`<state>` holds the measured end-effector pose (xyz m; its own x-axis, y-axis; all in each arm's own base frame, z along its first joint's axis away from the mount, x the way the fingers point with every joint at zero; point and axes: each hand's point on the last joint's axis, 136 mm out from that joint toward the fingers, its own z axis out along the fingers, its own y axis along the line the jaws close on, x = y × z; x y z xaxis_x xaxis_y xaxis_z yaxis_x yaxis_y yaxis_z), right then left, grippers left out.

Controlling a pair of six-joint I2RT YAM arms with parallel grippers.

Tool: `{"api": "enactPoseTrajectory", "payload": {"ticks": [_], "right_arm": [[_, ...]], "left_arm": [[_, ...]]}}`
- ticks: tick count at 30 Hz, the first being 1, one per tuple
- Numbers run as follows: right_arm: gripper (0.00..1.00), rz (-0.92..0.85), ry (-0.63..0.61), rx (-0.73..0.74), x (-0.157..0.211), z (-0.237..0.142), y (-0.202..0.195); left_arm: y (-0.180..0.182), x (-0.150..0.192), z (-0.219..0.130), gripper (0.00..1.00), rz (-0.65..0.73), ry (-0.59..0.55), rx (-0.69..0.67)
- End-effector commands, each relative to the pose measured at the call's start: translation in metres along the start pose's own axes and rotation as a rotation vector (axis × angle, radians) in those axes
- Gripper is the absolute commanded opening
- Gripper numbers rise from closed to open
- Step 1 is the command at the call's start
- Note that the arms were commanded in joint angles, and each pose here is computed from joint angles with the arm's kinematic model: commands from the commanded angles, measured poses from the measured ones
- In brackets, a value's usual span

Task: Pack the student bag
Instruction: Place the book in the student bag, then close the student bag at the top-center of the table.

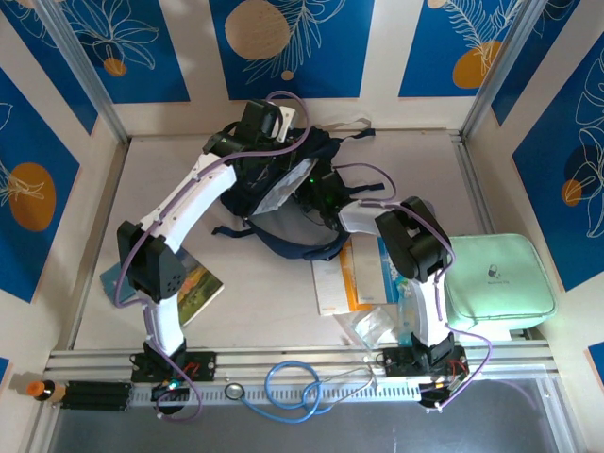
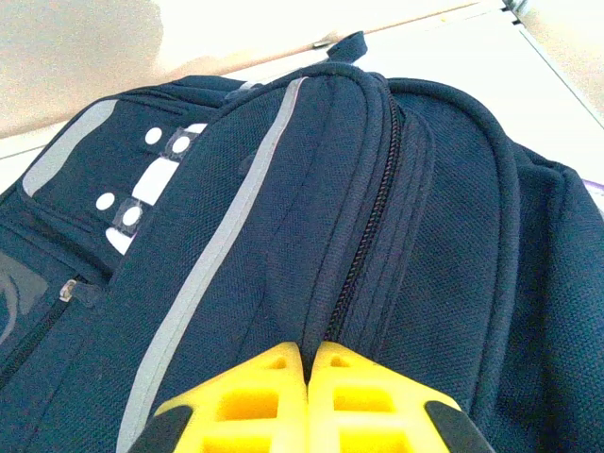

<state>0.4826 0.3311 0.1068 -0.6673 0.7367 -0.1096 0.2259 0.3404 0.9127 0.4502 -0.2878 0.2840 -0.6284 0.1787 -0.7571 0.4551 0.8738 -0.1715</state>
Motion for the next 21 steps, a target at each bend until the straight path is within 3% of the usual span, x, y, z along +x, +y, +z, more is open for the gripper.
{"api": "enactPoseTrajectory", "payload": {"ticks": [1, 3, 7, 11, 16, 21], "right_arm": [[0.06, 0.015, 0.024, -0.051, -0.001, 0.007, 0.014], [0.16, 0.004, 0.032, -0.056, -0.003, 0.006, 0.014], [0.51, -0.029, 0.103, -0.06, 0.0, -0.012, 0.021], [0.68, -0.024, 0.214, 0.051, 0.016, -0.05, 0.012], [0.73, -0.036, 0.218, 0.15, 0.022, -0.092, -0.01], [0.67, -0.128, 0.188, 0.291, 0.018, -0.131, -0.042]], "left_arm": [[-0.006, -0.044, -0.023, 0.0, -0.041, -0.14, 0.045], [-0.002, -0.043, -0.022, 0.0, -0.051, -0.139, 0.042], [0.007, -0.04, -0.02, 0.0, -0.069, -0.133, 0.031], [0.018, -0.033, -0.016, 0.0, -0.084, -0.111, 0.008], [0.033, -0.023, -0.005, 0.0, -0.089, -0.101, -0.012], [0.048, 0.006, 0.009, 0.0, -0.047, -0.053, -0.056]]}}
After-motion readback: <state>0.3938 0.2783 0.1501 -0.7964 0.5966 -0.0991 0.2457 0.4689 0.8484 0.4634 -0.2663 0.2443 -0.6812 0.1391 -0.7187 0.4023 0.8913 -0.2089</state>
